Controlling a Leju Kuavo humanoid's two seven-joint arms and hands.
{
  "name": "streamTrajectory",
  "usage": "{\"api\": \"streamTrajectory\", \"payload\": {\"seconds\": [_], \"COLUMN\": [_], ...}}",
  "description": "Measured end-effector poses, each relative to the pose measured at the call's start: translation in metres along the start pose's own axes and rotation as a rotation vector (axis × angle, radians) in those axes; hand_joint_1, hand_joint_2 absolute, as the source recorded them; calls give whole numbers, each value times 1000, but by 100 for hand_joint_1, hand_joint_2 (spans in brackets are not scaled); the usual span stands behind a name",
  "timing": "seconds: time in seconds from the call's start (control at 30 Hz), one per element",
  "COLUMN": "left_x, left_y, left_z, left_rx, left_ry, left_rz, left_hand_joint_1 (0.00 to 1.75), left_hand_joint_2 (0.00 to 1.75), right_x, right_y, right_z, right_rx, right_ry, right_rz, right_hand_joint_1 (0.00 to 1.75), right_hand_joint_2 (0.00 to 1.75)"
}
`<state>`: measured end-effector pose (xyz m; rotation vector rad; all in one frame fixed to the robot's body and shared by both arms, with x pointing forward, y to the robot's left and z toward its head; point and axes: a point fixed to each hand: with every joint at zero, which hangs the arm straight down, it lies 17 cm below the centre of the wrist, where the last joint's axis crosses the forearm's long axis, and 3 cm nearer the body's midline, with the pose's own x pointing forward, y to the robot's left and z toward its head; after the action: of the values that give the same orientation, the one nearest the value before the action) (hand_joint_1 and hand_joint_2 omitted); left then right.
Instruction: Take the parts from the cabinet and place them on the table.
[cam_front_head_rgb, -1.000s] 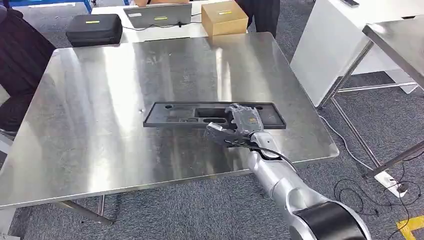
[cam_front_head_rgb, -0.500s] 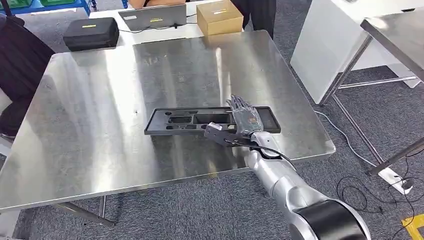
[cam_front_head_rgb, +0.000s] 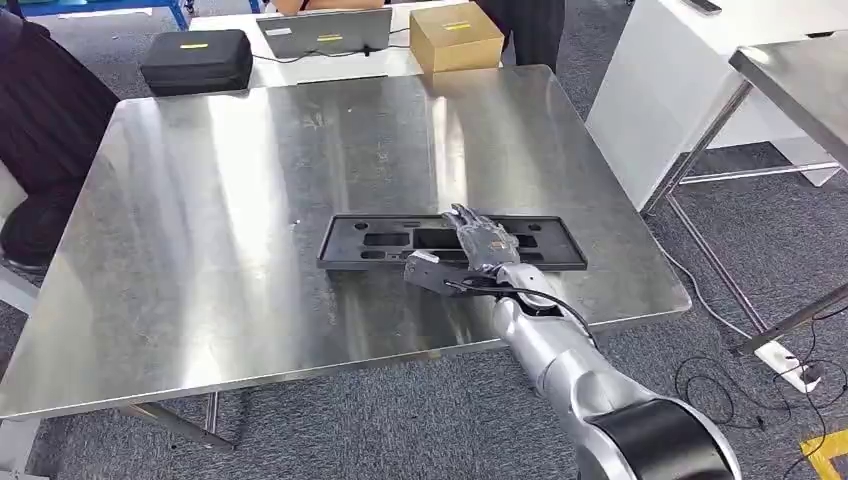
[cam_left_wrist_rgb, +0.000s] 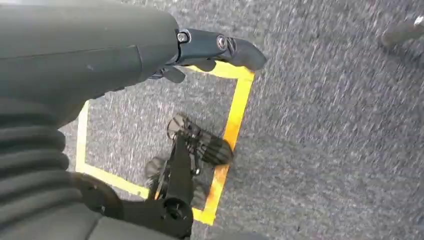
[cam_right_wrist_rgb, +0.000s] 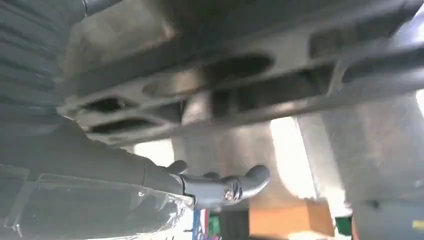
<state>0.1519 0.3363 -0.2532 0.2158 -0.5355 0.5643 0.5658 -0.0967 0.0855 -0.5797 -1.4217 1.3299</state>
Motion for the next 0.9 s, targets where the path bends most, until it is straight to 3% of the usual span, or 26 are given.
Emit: {"api": "streamTrajectory", "payload": {"seconds": [0.2,0.37,0.5,0.63,0.8,0.9], "left_x": [-3,-3,-3,-2,-4,-9], "left_y": [-6,-6,0,3,4,-1], "left_z": [1,1,0,0,1,3], "left_rx": [-34,-31,-4,18,36,34], "left_ry": [21,25,21,13,11,16], "left_rz": [-5,-5,13,26,14,11], "left_hand_joint_1": [0,0,0,0,0,0], "left_hand_joint_2": [0,0,0,0,0,0], "right_x": [4,24,68,94,128,146], "right_y": [35,34,-9,-64,-134,-167], "right_z": [8,7,-6,-8,25,64], "right_rx": [208,224,31,-203,-519,-693], "right_ry": [-3,-70,-218,-284,-359,-386], "right_rz": [-46,-67,-75,-87,34,126], "right_hand_joint_1": [0,0,0,0,0,0], "right_hand_joint_2": [175,175,175,175,175,175]}}
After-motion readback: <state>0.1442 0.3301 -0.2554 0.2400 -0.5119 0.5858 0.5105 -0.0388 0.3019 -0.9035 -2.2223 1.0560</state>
